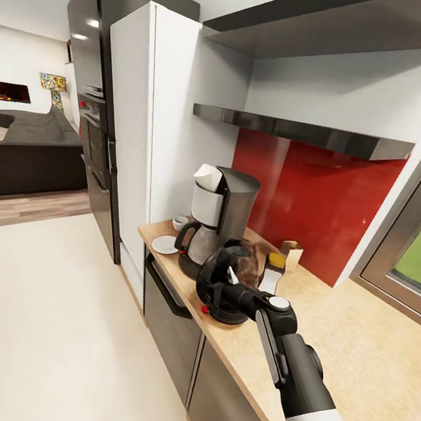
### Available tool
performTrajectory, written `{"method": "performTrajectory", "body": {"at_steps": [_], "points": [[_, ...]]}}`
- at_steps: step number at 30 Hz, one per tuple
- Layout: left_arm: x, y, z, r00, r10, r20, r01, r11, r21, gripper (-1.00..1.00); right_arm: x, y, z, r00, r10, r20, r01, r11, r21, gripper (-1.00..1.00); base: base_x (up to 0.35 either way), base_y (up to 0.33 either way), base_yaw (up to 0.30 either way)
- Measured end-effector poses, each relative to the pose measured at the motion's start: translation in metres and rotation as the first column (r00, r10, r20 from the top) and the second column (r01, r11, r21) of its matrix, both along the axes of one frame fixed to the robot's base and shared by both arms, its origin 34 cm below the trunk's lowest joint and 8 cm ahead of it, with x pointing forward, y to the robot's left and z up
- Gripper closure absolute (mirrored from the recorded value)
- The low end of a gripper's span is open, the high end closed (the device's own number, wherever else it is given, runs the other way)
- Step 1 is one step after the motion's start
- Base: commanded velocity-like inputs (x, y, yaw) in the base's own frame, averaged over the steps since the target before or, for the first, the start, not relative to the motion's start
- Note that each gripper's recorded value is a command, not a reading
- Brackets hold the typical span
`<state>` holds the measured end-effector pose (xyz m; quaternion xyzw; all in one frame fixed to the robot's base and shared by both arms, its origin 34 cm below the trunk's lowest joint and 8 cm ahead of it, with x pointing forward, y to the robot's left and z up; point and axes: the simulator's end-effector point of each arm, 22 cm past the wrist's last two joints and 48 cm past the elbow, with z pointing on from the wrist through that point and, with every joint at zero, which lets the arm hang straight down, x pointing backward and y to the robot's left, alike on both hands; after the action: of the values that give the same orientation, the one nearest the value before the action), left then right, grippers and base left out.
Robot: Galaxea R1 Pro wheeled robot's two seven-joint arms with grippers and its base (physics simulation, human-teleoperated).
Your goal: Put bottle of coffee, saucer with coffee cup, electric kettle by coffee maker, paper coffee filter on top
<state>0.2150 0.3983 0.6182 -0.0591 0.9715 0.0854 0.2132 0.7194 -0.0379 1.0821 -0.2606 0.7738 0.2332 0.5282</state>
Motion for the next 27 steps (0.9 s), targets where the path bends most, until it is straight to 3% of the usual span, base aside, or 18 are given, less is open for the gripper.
{"method": "performTrajectory", "body": {"at_steps": [24,25,27], "points": [[0.000,0.000,0.000,1.000,0.000,-0.001,0.000,1.000,0.000,-1.00,0.001,-0.006,-0.012,1.000,-0.006,-0.029,0.006,1.000,0.000,1.00,0.028,0.000,0.000],[0.000,0.000,0.000,1.000,0.000,-0.001,0.000,1.000,0.000,-1.00,0.001,-0.006,-0.012,1.000,-0.006,-0.029,0.006,1.000,0.000,-1.00,0.000,0.000,0.000],[0.000,0.000,0.000,1.000,0.000,-0.001,0.000,1.000,0.000,-1.00,0.001,-0.008,-0.015,1.000,-0.011,-0.030,0.010,1.000,-0.017,-1.00,0.000,0.000,0.000]]}}
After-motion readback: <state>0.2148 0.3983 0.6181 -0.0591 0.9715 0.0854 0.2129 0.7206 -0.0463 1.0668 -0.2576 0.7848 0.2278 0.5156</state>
